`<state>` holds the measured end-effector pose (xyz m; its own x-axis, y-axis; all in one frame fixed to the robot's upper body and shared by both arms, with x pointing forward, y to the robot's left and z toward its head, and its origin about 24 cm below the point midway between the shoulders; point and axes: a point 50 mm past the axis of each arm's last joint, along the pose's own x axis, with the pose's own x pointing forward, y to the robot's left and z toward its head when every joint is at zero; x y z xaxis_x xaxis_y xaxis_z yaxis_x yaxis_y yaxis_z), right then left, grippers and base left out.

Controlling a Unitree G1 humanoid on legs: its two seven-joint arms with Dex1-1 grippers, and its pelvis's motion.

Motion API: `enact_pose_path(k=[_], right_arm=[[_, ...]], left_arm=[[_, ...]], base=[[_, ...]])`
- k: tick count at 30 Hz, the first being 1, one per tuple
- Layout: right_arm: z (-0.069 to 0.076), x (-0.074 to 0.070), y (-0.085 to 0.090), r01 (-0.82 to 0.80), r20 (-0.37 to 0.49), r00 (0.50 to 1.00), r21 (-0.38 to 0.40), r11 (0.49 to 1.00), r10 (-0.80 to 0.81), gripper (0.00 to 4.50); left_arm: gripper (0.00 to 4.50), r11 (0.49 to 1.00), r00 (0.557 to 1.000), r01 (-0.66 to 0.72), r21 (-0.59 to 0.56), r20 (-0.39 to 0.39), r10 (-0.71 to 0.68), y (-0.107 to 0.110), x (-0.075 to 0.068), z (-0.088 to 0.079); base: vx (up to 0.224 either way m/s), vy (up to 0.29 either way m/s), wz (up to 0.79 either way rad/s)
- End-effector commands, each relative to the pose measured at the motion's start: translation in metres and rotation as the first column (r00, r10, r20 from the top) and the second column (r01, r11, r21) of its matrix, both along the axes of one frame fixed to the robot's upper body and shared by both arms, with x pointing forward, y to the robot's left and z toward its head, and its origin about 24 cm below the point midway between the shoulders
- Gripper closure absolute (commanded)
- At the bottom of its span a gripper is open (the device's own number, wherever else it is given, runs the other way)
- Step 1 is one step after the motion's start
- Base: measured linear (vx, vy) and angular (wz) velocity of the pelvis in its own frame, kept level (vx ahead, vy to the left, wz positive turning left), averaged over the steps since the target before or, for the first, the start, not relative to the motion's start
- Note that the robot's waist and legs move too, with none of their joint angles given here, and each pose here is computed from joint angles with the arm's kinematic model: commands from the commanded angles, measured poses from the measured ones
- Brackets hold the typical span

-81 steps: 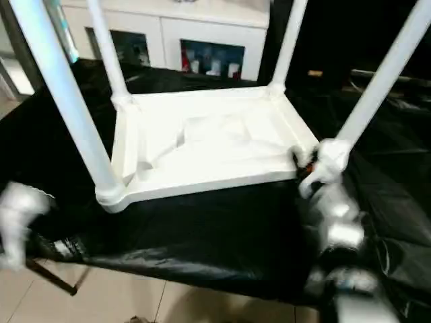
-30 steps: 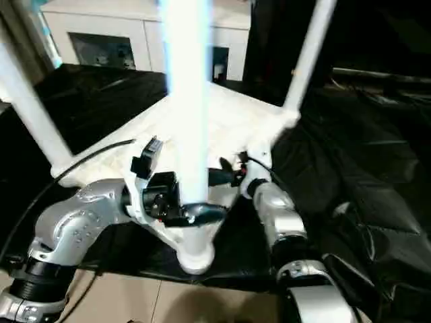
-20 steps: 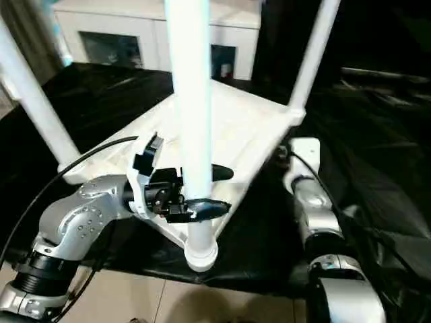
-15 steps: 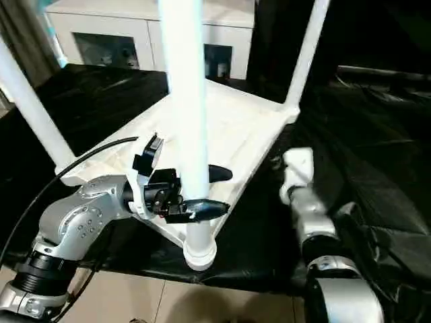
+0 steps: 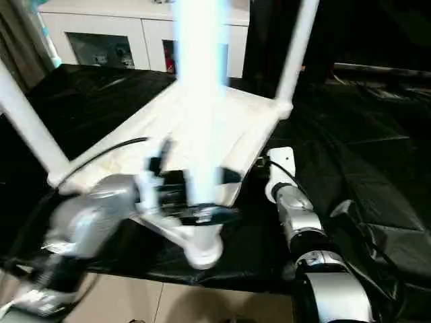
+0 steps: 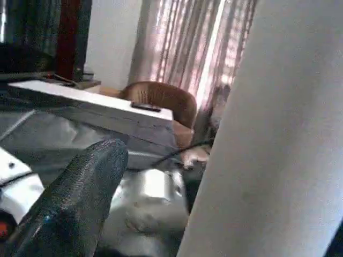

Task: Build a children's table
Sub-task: Rotate table base

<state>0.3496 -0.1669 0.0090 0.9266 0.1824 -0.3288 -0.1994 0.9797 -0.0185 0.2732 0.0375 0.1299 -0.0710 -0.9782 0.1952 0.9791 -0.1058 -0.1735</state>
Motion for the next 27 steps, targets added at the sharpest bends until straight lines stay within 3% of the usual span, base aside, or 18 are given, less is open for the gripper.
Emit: enact_pose_path(k=[1, 13, 14, 16, 20, 27], right_arm=[[0.006, 0.004, 0.019, -0.091, 0.023, 0.996, 0.014, 0.996, 0.09, 1.72], [0.01, 0.003, 0.019, -0.144, 0.054, 0.989, 0.07, 0.987, 0.14, 1.72], [0.01, 0.001, 0.027, -0.217, 0.054, 0.976, 0.133, 0.967, 0.212, 1.72], [0.01, -0.001, 0.032, -0.266, 0.056, 0.964, 0.171, 0.949, 0.261, 1.72], [0.008, -0.003, 0.036, -0.302, 0.056, 0.953, 0.148, 0.942, 0.297, 1.72], [0.019, 0.002, 0.007, -0.161, 0.134, 0.98, 0.102, 0.982, 0.147, 1.72]], left_arm=[[0.06, 0.998, 0.998, -0.053, 0.033, 0.03, 0.052, -0.003, 0.008, 0.0], [0.06, 0.963, 0.968, -0.239, 0.124, 0.103, 0.228, -0.003, 0.031, -0.009], [0.06, 0.954, 0.959, -0.271, 0.129, 0.119, 0.256, -0.005, 0.036, -0.011], [0.06, 0.956, 0.96, -0.268, 0.121, 0.121, 0.254, -0.007, 0.036, -0.011], [0.06, 0.959, 0.962, -0.258, 0.114, 0.122, 0.245, -0.012, 0.035, -0.01], [0.06, 0.924, 0.928, -0.352, 0.148, 0.186, 0.323, -0.013, 0.045, -0.019]], base=[[0.0, 0.0, 0.0], [0.0, 0.0, 0.0], [0.0, 0.0, 0.0], [0.0, 0.0, 0.0], [0.0, 0.0, 0.0], [0.0, 0.0, 0.0]])
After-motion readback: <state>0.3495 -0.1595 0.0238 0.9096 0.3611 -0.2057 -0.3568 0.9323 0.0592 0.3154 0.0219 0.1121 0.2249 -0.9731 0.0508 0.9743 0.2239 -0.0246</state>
